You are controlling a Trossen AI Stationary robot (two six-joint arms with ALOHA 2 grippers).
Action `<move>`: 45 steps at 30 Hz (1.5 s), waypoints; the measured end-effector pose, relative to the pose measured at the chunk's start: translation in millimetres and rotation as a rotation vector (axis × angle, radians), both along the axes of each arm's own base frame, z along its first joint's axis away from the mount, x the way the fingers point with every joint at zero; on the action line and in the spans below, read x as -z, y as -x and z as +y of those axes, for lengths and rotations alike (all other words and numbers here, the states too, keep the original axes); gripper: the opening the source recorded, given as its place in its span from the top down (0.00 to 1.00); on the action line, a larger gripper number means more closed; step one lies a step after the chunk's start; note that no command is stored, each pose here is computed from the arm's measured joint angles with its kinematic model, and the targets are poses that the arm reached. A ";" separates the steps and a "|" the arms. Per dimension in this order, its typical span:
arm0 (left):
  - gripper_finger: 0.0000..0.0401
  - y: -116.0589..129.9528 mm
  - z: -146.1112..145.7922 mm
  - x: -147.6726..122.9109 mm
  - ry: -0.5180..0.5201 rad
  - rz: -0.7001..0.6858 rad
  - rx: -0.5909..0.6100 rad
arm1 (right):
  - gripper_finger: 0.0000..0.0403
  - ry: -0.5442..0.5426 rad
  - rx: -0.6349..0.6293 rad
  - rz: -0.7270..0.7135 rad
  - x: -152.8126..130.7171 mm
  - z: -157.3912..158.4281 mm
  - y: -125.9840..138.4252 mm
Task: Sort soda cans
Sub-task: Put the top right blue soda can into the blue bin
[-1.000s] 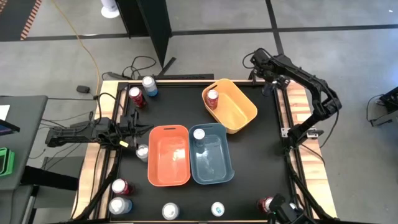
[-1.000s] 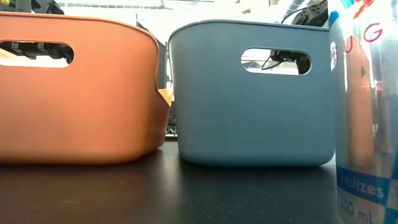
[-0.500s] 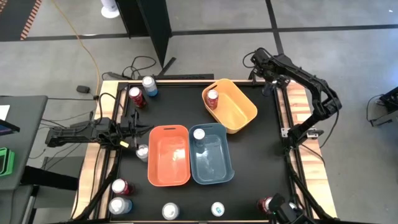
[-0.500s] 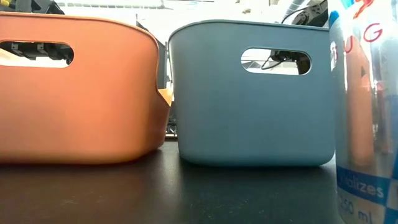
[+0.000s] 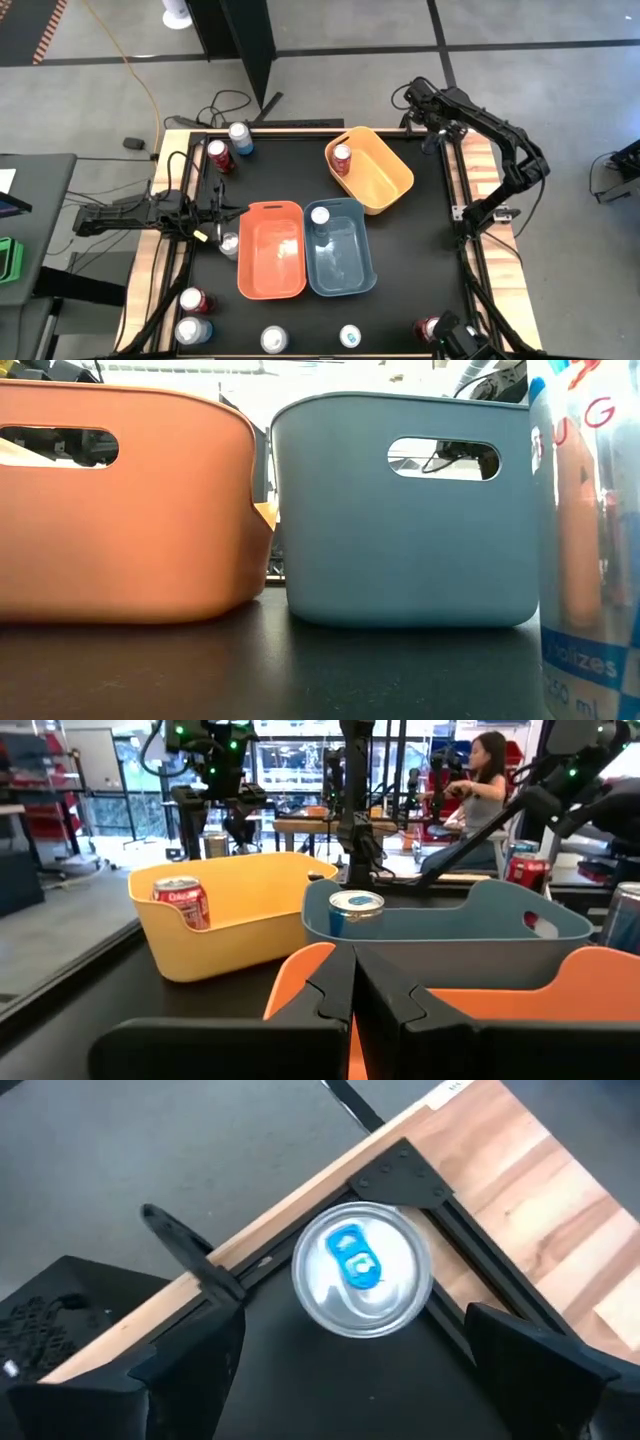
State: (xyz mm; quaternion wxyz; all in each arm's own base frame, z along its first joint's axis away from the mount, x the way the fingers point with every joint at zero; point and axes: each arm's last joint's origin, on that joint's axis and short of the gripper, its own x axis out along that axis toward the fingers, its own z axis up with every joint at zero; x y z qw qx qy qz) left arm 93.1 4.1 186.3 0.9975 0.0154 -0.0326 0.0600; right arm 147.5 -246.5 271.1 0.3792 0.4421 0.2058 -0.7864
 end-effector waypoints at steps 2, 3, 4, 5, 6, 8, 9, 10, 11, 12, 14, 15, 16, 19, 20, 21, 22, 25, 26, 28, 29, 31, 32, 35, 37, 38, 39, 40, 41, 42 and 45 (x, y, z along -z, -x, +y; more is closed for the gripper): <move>1.00 0.0 0.0 0.1 -0.021 0.003 -0.002 | 0.01 0.005 0.014 -0.005 0.0 -0.5 0.7; 1.00 0.0 0.0 0.2 -0.029 0.005 -0.002 | 0.01 0.006 0.022 -0.007 0.0 -0.3 0.8; 1.00 0.0 0.0 0.1 -0.036 0.006 -0.003 | 0.01 0.007 0.026 -0.009 0.0 -0.2 0.9; 1.00 0.0 0.0 0.1 -0.044 0.007 -0.003 | 0.01 0.007 0.029 -0.009 0.1 -0.1 1.0; 1.00 0.0 0.0 0.1 -0.053 0.008 -0.004 | 0.01 0.010 0.032 -0.010 0.0 -0.2 1.0; 1.00 0.0 0.0 0.0 -0.071 0.008 -0.006 | 0.01 0.017 0.040 -0.010 -0.1 -0.5 0.9; 1.00 0.0 0.0 -0.2 -0.081 0.007 -0.007 | 0.01 0.020 0.043 -0.011 -0.1 -0.5 0.9; 1.00 0.1 0.0 -0.6 -0.091 0.005 -0.007 | 0.01 0.023 0.047 -0.012 -0.2 -0.6 0.9; 1.00 0.1 0.0 -1.0 -0.099 0.001 -0.009 | 0.01 0.028 0.051 -0.013 -0.3 -0.9 0.9; 1.00 0.1 0.1 -1.4 -0.103 -0.002 -0.010 | 0.01 0.033 0.054 -0.015 -0.4 -1.2 0.7; 1.00 0.2 0.2 -2.3 -0.117 -0.009 -0.017 | 0.01 0.039 0.060 -0.015 -0.4 -1.3 0.7; 1.00 0.3 0.4 -3.1 -0.126 -0.016 -0.023 | 0.01 0.041 0.062 -0.012 -0.5 -1.4 0.8; 1.00 0.4 0.5 -3.8 -0.134 -0.022 -0.029 | 0.01 0.043 0.063 -0.011 -0.5 -1.4 0.9; 1.00 0.7 1.0 -5.6 -0.160 -0.036 -0.051 | 0.01 0.048 0.068 -0.011 -0.6 -1.5 0.9; 1.00 0.8 1.2 -6.3 -0.168 -0.042 -0.058 | 0.01 0.050 0.069 -0.011 -0.7 -1.6 0.9; 1.00 0.9 1.4 -6.9 -0.176 -0.046 -0.064 | 0.01 0.053 0.071 -0.011 -0.7 -1.8 0.8; 1.00 1.0 1.8 -7.2 -0.184 -0.048 -0.071 | 0.01 0.058 0.074 -0.009 -0.8 -2.0 0.8; 1.00 1.2 2.9 -8.0 -0.198 -0.052 -0.087 | 0.01 0.074 0.082 -0.002 0.7 -2.5 1.0; 1.00 1.2 3.3 -8.1 -0.199 -0.054 -0.091 | 0.01 0.073 0.083 0.002 2.1 -2.3 1.2; 1.00 1.3 4.0 -8.1 -0.200 -0.053 -0.100 | 0.01 0.068 0.083 0.014 3.9 -3.0 0.9; 1.00 1.3 4.3 -8.1 -0.200 -0.052 -0.102 | 0.01 0.070 0.086 0.022 4.9 -3.7 0.7; 1.00 1.4 4.6 -8.1 -0.205 -0.051 -0.107 | 0.01 0.067 0.090 0.032 6.7 -4.4 0.4; 1.00 1.4 4.7 -8.1 -0.208 -0.050 -0.108 | 0.01 0.068 0.092 0.034 7.2 -4.7 0.3; 1.00 1.3 4.7 -7.9 -0.210 -0.048 -0.108 | 0.01 0.074 0.101 0.042 8.3 -5.5 0.1; 1.00 1.3 4.7 -7.9 -0.211 -0.048 -0.108 | 0.01 0.071 0.104 0.047 10.1 -6.4 -0.4; 1.00 1.3 4.7 -7.9 -0.211 -0.047 -0.108 | 0.01 0.071 0.110 0.048 10.9 -6.6 -0.5; 1.00 1.3 4.7 -7.8 -0.211 -0.047 -0.108 | 0.01 0.069 0.114 0.052 12.2 -7.2 -0.8; 1.00 1.3 4.7 -7.8 -0.211 -0.046 -0.108 | 0.01 0.067 0.117 0.056 13.7 -7.9 -1.2; 1.00 1.3 4.7 -7.6 -0.212 -0.045 -0.108 | 0.01 0.064 0.119 0.059 15.1 -8.5 -1.7; 1.00 1.3 4.8 -7.5 -0.215 -0.044 -0.109 | 0.01 0.060 0.121 0.061 17.0 -9.4 -2.2; 1.00 1.3 4.9 -7.2 -0.217 -0.039 -0.112 | 0.01 0.053 0.136 0.064 21.8 -11.6 -3.7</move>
